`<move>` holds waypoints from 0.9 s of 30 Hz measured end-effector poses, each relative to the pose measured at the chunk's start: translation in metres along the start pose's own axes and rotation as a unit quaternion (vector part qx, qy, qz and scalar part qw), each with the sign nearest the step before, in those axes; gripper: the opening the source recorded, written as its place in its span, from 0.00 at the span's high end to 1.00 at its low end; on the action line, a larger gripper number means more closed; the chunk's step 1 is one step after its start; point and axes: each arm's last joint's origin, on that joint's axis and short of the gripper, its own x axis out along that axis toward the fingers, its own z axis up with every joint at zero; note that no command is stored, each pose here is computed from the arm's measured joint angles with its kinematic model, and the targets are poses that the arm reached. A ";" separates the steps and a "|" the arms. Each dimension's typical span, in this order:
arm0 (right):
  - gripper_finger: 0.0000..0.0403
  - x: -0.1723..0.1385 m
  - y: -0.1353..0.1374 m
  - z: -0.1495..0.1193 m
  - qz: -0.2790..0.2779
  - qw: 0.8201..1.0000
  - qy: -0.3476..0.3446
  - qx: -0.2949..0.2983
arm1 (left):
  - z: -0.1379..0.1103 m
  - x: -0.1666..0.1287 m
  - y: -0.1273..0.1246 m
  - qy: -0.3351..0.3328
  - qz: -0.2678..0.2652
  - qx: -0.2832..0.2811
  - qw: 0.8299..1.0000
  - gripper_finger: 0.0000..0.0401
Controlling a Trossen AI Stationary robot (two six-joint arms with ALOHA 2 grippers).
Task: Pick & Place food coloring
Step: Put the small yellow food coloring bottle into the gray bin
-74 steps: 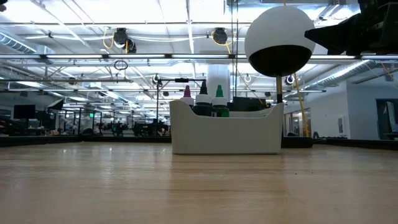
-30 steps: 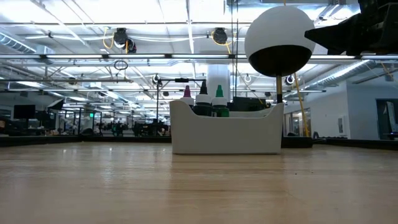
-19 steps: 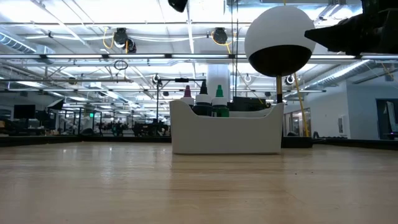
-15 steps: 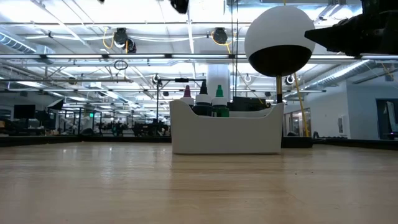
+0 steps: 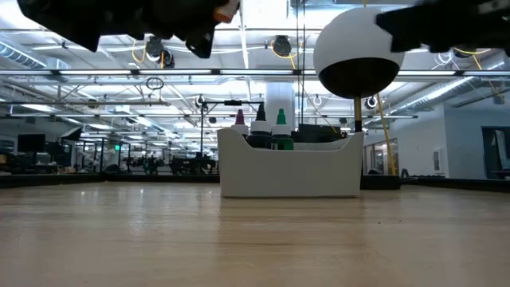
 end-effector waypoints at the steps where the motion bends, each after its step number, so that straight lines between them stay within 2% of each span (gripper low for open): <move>1: 1.00 0.010 0.003 0.002 0.004 1.000 0.014 -0.007 | 0.000 0.000 -0.003 0.000 0.000 0.001 1.000 0.84; 8: 0.99 0.082 0.030 0.020 0.054 0.990 0.098 -0.089 | 0.000 0.002 -0.020 0.002 -0.031 0.026 0.999 0.85; 12: 0.93 0.118 0.035 0.052 0.067 0.983 0.129 -0.112 | -0.007 0.006 -0.026 0.021 -0.041 0.023 0.999 0.85; 14: 0.89 0.134 0.037 0.065 0.050 0.976 0.168 -0.130 | -0.011 0.008 -0.028 0.022 -0.044 0.017 0.999 0.85; 17: 0.83 0.149 0.043 0.083 0.025 0.957 0.226 -0.180 | -0.019 0.012 -0.030 0.037 -0.047 0.001 0.998 0.85; 21: 0.76 0.165 0.050 0.102 0.045 0.949 0.242 -0.198 | -0.021 0.014 -0.031 0.037 -0.048 -0.004 0.998 0.85; 27: 0.72 0.182 0.064 0.105 0.081 0.925 0.276 -0.248 | -0.024 0.015 -0.029 0.041 -0.045 -0.007 0.998 0.85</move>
